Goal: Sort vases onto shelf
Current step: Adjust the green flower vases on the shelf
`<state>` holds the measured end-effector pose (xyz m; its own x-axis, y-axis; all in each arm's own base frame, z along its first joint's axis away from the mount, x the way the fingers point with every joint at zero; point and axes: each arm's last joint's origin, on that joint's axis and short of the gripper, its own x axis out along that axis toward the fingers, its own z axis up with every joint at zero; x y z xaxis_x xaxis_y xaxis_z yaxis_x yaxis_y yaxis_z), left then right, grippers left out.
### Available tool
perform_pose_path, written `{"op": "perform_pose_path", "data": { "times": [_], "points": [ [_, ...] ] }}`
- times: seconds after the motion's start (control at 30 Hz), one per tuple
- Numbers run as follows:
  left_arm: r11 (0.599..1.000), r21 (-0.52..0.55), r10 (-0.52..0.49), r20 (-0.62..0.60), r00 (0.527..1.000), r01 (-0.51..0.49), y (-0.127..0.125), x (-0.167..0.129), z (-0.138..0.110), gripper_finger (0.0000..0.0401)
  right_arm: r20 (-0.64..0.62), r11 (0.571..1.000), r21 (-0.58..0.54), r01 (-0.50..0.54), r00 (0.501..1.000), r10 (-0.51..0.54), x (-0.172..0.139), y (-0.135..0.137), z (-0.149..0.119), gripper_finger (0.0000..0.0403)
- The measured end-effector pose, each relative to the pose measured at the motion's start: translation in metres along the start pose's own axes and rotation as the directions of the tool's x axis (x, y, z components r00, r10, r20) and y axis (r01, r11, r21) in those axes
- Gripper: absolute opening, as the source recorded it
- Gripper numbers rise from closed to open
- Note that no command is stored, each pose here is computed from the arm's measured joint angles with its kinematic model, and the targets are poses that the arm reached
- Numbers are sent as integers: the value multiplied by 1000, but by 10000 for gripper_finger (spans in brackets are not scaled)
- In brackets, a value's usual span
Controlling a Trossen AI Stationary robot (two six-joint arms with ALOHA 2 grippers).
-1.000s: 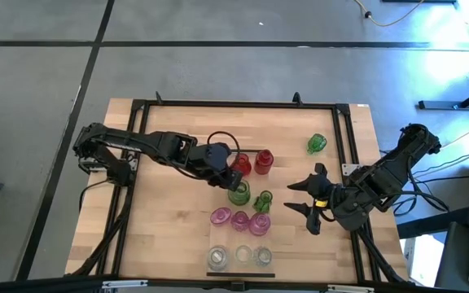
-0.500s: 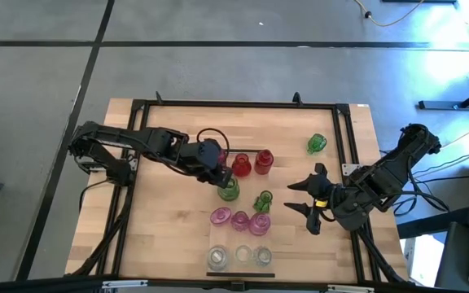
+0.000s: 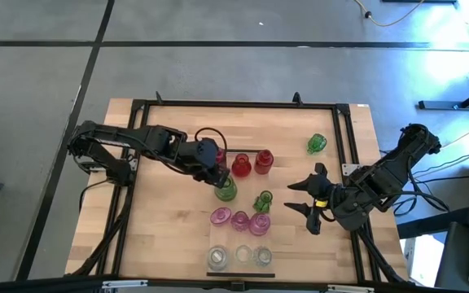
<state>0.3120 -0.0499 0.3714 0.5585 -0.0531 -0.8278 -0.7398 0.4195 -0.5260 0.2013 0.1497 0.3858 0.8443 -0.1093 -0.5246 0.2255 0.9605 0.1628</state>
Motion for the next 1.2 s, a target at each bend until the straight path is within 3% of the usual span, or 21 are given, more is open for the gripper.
{"op": "perform_pose_path", "data": {
  "times": [0.47, 1.2],
  "points": [
    [997, 56, 62, -23, 998, -60, 5, 3, -2, 79, 1, 1000, 1, 0, 1000, 0, 0, 0, 0, 229],
    [997, 69, 27, -42, 999, -24, 6, -5, -1, 82, 8, 1000, 0, 8, 1000, -8, 0, 0, 0, 229]
  ]
}}
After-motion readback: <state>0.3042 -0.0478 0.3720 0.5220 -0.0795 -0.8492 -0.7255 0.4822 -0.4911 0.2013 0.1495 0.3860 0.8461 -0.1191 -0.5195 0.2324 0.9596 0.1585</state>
